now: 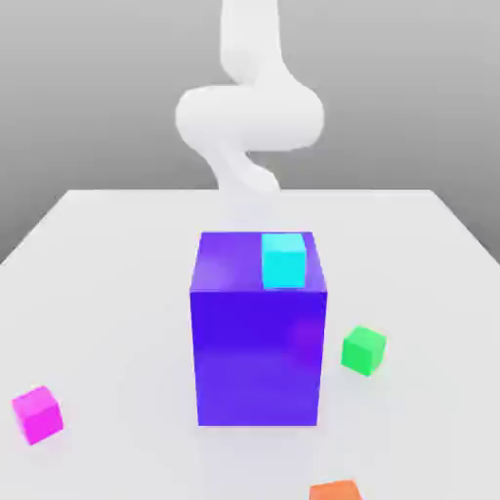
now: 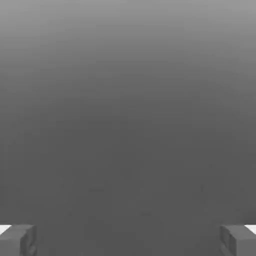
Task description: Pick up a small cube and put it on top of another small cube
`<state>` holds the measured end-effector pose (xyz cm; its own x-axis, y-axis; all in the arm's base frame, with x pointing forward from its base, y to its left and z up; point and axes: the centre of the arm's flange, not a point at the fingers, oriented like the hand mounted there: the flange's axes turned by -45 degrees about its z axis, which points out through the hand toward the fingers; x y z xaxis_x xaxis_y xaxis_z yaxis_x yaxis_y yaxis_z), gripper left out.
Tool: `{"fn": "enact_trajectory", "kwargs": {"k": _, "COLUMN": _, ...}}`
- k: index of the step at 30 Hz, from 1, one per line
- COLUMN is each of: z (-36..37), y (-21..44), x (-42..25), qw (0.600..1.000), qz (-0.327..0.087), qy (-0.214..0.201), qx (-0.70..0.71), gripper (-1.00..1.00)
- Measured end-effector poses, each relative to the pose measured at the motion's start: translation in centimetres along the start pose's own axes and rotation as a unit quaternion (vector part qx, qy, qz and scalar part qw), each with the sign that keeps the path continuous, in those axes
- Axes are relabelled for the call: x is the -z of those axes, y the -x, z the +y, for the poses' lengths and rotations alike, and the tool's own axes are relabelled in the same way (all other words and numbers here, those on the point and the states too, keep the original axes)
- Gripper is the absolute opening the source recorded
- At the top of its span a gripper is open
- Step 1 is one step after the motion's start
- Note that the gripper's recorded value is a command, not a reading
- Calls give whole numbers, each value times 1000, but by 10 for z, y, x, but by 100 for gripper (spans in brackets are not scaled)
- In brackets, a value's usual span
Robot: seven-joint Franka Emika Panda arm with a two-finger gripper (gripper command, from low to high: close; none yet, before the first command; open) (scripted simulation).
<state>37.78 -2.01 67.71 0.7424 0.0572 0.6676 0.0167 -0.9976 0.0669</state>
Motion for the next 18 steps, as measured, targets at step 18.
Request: {"fn": "enact_trajectory", "kwargs": {"k": 18, "z": 171, "y": 153, "x": -282, "qw": 943, "qz": -245, "qy": -25, "qx": 223, "gripper": 0}}
